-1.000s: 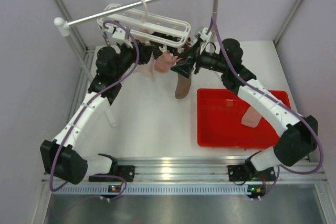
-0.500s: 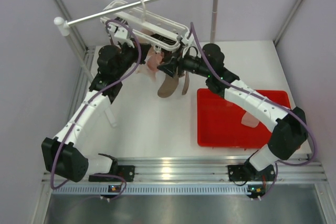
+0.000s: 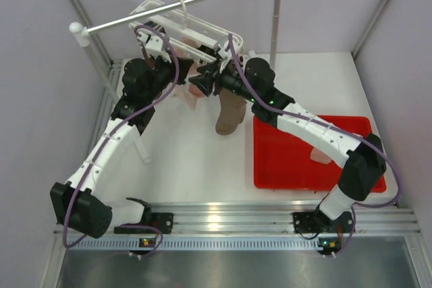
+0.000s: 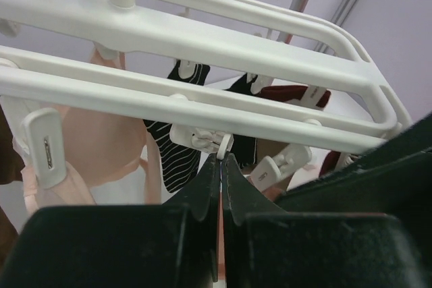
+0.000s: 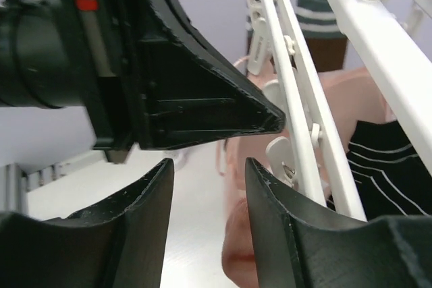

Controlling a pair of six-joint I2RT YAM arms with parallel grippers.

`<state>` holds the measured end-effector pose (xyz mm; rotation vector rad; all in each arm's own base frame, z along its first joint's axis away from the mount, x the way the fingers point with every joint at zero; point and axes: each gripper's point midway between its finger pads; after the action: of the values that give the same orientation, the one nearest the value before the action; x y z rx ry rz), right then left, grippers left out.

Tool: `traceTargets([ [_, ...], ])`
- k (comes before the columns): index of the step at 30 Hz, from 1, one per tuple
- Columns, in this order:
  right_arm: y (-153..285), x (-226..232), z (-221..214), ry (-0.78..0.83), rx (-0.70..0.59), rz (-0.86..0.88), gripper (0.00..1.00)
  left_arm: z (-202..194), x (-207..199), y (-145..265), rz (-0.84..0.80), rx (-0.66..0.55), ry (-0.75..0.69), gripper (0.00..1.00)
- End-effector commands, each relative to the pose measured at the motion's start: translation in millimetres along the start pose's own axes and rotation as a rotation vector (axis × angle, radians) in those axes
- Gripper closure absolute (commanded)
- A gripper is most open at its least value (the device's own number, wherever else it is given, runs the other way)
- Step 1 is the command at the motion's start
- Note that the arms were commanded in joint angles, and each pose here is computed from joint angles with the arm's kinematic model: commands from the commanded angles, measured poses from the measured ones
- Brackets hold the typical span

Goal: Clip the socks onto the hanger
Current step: Open the clamp at the hanger.

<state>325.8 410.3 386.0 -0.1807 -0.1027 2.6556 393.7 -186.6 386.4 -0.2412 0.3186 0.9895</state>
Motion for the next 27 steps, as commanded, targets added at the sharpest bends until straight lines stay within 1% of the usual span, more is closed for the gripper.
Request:
traceTargets([
  [1,-9.9,-20.2,7.9,0.072,-0.048,-0.112,0.53,33.7,-22.3,10.9,-0.057,-0.061,-0.03,1.0],
  [2,-10.4,-26.4,3.7,0.115,-0.041,-0.131,0.53,32.6,-21.4,10.9,-0.052,-0.053,-0.033,1.0],
  [6,-14.7,-40.0,-11.1,0.165,-0.041,-0.176,0.46,30.7,-20.7,15.6,-0.035,-0.017,-0.041,1.0],
  [7,-14.2,-42.3,-10.9,0.177,-0.052,-0.186,0.43,36.8,-22.9,16.6,-0.04,-0.029,-0.048,1.0],
  [8,-13.2,-45.7,-12.6,0.201,-0.05,-0.196,0.41,31.3,-20.7,19.0,-0.029,-0.004,-0.045,1.0],
  [10,-12.3,-47.4,-15.3,0.221,-0.056,-0.206,0.36,32.0,-22.0,21.5,-0.029,0.007,-0.052,1.0],
  [13,-10.5,-51.0,-6.2,0.283,-0.105,-0.218,0.34,31.0,-20.9,22.5,-0.019,0.024,-0.058,1.0],
  [17,-10.0,-52.3,-1.6,0.345,-0.139,-0.224,0.33,29.8,-19.9,22.7,-0.013,0.038,-0.059,1.0],
  [24,-15.5,-49.3,3.4,0.439,-0.177,-0.198,0.32,26.2,-22.7,21.5,-0.029,0.058,-0.049,1.0],
  [27,-19.8,-50.2,-0.6,0.46,-0.171,-0.193,0.32,24.1,-23.2,20.6,-0.034,0.067,-0.044,1.0],
])
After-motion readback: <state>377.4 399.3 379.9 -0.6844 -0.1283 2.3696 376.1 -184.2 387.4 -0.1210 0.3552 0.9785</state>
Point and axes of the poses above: each gripper's point midway between its finger pads, its own y axis back along the fingers, its own x axis along the line the jaws close on, z = x × y, and after that the axes turned 9 degrees about y, right-handed
